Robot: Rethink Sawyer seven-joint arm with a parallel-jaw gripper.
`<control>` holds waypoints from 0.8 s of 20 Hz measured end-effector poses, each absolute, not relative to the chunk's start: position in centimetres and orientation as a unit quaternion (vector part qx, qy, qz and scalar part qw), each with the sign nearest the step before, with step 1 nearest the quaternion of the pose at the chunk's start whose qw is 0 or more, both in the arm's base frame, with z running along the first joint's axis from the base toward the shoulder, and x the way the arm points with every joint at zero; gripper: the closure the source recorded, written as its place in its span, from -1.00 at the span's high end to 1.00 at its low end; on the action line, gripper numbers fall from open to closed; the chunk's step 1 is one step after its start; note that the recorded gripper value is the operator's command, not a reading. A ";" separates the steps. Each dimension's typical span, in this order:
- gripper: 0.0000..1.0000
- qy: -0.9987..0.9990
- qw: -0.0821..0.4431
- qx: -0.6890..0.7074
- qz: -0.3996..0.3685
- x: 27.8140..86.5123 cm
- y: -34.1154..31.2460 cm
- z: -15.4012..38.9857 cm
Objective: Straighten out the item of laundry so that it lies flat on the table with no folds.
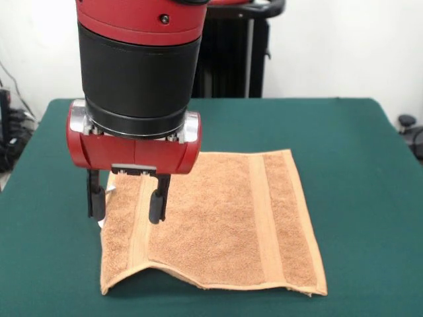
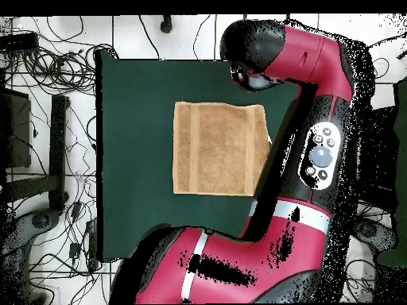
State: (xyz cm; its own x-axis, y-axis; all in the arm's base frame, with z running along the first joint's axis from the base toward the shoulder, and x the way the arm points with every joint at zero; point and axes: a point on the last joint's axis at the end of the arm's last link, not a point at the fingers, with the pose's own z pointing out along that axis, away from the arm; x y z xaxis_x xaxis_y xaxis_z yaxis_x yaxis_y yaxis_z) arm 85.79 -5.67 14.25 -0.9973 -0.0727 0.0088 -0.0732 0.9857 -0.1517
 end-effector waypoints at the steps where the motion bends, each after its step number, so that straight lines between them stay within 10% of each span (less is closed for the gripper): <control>1: 1.00 -0.996 0.003 0.036 0.076 85.7 -5.7 14.2; 16: 1.00 -0.997 0.043 0.031 0.064 83.9 -5.5 12.9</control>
State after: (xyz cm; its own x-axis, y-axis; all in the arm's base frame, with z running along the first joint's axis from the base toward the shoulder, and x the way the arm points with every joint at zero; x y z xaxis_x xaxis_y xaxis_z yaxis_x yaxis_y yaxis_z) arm 83.89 -5.50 12.92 -0.9943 -0.0561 0.0904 -0.0673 0.9898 -0.1252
